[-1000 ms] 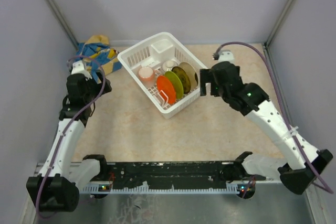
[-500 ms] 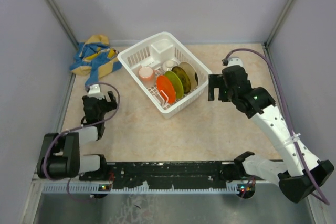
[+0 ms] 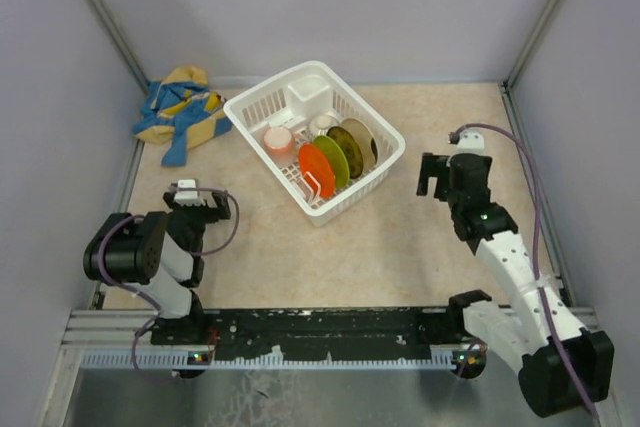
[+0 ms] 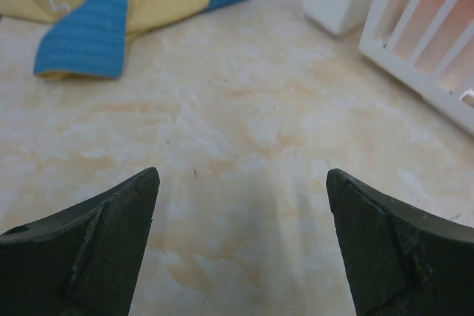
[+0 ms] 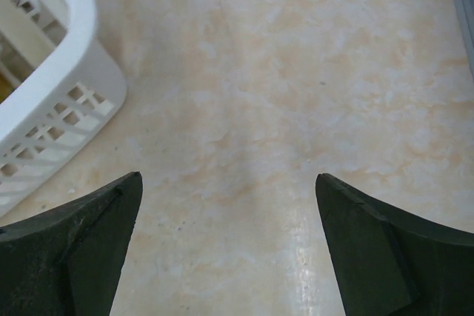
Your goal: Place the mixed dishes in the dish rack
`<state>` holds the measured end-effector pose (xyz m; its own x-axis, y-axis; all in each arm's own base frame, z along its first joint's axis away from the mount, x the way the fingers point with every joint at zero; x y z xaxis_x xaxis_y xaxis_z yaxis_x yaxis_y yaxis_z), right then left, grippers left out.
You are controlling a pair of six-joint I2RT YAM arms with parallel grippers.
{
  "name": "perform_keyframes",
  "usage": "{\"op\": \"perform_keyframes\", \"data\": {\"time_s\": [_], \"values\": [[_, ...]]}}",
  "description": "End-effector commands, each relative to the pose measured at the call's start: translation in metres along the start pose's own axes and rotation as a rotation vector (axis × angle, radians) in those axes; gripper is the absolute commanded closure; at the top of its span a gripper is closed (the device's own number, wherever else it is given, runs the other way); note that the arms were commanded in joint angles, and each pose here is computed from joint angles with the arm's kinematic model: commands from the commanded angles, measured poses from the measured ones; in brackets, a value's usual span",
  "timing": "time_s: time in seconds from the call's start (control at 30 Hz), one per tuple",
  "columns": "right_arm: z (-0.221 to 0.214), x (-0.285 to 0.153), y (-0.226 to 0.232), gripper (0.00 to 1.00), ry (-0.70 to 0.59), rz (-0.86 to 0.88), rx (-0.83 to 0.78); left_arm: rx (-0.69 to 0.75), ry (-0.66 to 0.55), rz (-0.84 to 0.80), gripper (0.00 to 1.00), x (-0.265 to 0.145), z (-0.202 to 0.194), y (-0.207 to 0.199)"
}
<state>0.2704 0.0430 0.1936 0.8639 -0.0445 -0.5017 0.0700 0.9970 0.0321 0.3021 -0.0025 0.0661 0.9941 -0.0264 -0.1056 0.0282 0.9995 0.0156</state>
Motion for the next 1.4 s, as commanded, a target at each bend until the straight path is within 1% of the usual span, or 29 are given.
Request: {"op": "perform_keyframes", "data": {"time_s": [0.0,0.07,0.1,0.13,0.17,0.23,0.37,0.47,0.57,0.67,0.8,1.23,1.37], "values": [[0.047,0.017,-0.019,0.00,-0.310,0.023,0.114,0.006,-0.176,0.028,0.00,0.018,0.047,0.006],[0.036,0.032,-0.032,0.00,-0.326,-0.006,0.121,0.013,-0.122,0.000,0.00,0.032,0.043,0.003],[0.027,0.040,-0.039,0.01,-0.319,-0.039,0.107,0.020,-0.076,-0.017,0.00,0.040,0.037,0.001],[0.019,0.047,-0.045,0.00,-0.309,-0.069,0.082,0.044,-0.051,-0.069,0.00,0.045,0.035,-0.005],[0.012,0.054,-0.049,0.00,-0.302,-0.081,0.064,0.079,-0.046,-0.133,0.00,0.047,0.035,-0.014],[-0.002,0.065,-0.055,0.00,-0.291,-0.108,0.056,0.089,-0.046,-0.168,0.00,0.046,0.034,-0.019],[-0.008,0.079,-0.055,0.01,-0.357,-0.103,0.078,0.089,-0.045,-0.167,0.00,0.047,0.034,-0.019],[-0.014,0.087,-0.049,0.01,-0.401,-0.063,0.093,0.088,-0.046,-0.168,0.00,0.047,0.034,-0.019],[-0.024,0.094,-0.048,0.00,-0.404,-0.054,0.072,0.089,-0.047,-0.168,0.00,0.047,0.034,-0.019],[-0.029,0.092,-0.051,0.00,-0.468,-0.060,0.058,0.088,-0.046,-0.169,0.00,0.047,0.034,-0.019],[-0.036,0.104,-0.057,0.00,-0.462,-0.103,0.076,0.089,-0.045,-0.167,0.00,0.047,0.034,-0.019],[-0.039,0.100,-0.057,0.00,-0.485,-0.100,0.076,0.089,-0.046,-0.168,0.00,0.047,0.034,-0.019],[-0.039,0.102,-0.048,0.00,-0.474,-0.039,0.032,0.089,-0.047,-0.168,0.00,0.047,0.034,-0.019]]}}
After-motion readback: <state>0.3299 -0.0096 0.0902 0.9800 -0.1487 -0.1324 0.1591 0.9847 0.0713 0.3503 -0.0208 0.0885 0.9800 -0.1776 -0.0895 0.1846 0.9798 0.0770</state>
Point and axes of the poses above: each gripper's point midway between its finger pads, its own x axis out along the fingers, its own y axis along the line the jaws close on, z = x × y, the point moved 3 cm from there along -x, back along the fingers, and after that the axes turned 3 degrees about x, right-handed, at the moved point
